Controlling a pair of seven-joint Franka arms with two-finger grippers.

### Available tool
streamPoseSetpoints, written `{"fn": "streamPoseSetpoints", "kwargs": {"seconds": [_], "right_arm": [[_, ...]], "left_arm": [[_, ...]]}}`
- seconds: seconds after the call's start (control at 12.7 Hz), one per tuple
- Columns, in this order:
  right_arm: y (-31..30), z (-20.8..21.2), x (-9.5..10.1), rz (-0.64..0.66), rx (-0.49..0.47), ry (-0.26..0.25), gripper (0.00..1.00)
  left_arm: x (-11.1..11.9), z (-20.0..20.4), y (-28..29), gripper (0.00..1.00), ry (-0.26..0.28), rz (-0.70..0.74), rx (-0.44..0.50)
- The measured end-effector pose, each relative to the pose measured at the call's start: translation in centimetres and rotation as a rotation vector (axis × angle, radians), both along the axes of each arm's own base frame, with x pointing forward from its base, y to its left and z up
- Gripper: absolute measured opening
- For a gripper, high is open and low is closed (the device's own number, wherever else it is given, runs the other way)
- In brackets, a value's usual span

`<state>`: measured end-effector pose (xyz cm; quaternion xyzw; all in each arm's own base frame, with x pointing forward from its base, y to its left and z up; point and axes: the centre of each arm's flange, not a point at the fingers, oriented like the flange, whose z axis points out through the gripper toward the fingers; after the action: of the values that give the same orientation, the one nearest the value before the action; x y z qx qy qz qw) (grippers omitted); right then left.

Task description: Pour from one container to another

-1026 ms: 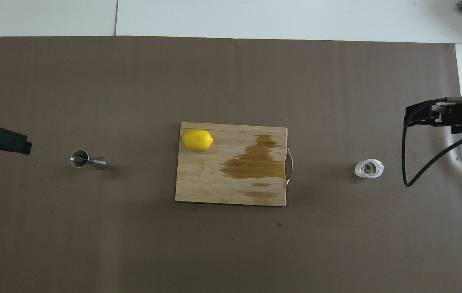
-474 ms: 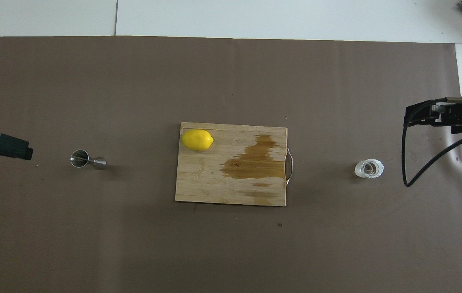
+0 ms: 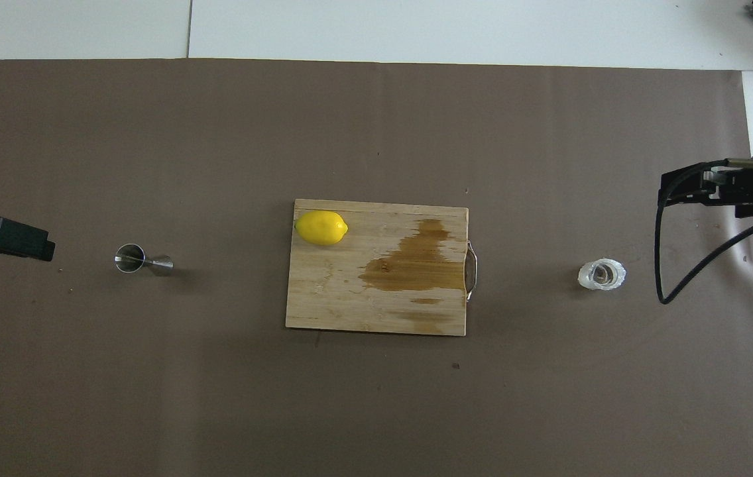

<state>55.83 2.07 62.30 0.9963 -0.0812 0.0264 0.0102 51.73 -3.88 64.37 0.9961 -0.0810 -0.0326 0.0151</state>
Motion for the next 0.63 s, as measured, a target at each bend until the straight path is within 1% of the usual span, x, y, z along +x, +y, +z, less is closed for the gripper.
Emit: {"fn": "streamPoseSetpoints", "kwargs": {"seconds": [0.39, 0.63], "right_arm": [[0.0, 0.0, 0.0, 0.000, 0.000, 0.000, 1.00], [0.0, 0.0, 0.0, 0.000, 0.000, 0.000, 1.00]], "left_arm": [[-0.1, 0.1, -1.0, 1.00, -0.005, -0.017, 0.000], [0.3, -0.1, -1.7, 1.00, -0.038, -0.028, -0.003]]}}
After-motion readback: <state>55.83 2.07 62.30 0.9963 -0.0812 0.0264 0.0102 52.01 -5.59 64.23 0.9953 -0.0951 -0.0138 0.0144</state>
